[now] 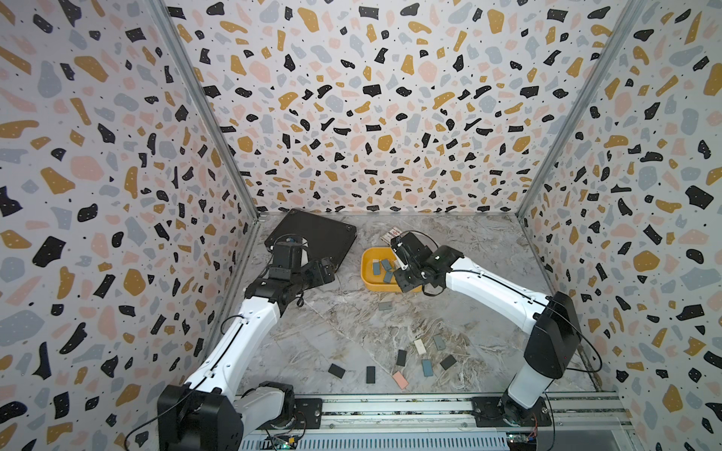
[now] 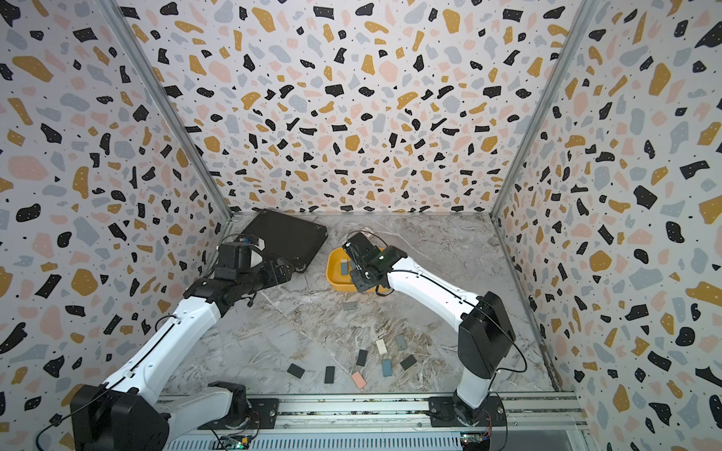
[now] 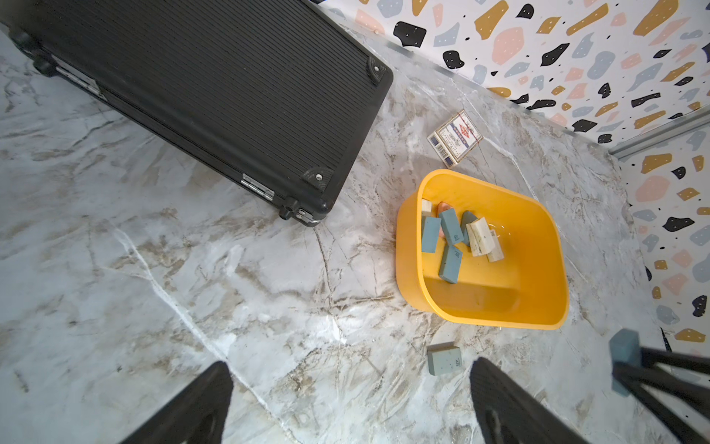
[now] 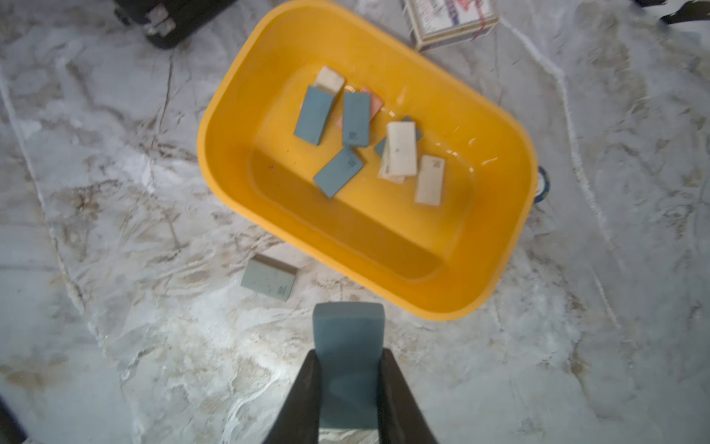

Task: Put the eraser in the storage box
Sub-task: Place the eraser in the storage box.

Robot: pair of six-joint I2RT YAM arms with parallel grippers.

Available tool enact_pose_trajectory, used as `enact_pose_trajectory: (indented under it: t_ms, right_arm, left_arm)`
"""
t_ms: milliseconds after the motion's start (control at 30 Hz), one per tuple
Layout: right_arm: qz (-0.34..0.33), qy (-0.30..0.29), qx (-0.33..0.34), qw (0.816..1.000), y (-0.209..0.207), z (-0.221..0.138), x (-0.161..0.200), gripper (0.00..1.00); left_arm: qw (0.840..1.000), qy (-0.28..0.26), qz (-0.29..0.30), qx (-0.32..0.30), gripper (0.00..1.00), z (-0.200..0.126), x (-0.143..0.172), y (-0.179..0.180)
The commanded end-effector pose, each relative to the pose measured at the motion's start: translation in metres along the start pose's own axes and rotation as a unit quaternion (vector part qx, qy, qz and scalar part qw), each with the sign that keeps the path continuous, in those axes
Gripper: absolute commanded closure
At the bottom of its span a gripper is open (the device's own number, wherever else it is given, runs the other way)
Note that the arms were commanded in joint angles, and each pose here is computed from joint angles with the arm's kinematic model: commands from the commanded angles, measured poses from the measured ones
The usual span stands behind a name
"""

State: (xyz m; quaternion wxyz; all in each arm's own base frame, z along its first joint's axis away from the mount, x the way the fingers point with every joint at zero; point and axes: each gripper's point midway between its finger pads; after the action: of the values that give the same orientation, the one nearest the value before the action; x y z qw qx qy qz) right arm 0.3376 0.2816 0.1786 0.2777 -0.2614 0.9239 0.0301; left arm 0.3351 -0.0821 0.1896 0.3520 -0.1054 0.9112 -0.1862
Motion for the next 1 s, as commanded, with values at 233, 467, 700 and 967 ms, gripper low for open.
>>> enact_pose_trajectory:
  t_ms: [233, 467, 700, 967]
  right_arm:
    - [0.018, 0.018, 0.005, 1.000, -0.040, 0.045, -0.034, 0.85]
    - [0.028, 0.031, -0.004, 0.999, -0.046, 0.080, -0.045, 0.85]
    - [0.038, 0.030, -0.043, 0.998, -0.032, 0.094, -0.052, 0.84]
    - [0.037, 0.024, -0.059, 0.997, -0.023, 0.099, -0.066, 0.84]
  left_arm:
    - [1.000, -0.012, 0.004, 0.011, 0.03, 0.007, -0.016, -0.007]
    - [1.000, -0.006, 0.004, 0.010, 0.03, 0.015, -0.019, -0.008]
    - [1.000, 0.003, 0.001, 0.009, 0.03, 0.024, -0.019, -0.008]
    - [1.000, 0.011, -0.001, 0.013, 0.03, 0.031, -0.018, -0.009]
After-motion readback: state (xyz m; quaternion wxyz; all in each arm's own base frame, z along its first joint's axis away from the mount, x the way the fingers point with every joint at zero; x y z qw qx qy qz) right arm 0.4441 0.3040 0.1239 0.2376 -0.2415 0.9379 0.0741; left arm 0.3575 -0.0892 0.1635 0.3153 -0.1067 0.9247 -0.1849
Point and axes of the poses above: each gripper's point midway between its finger pads, its own z axis out along the fingers, its own y axis along the line the jaws close on, x = y × z, and after that the axes turned 2 degrees about -z, right-handed
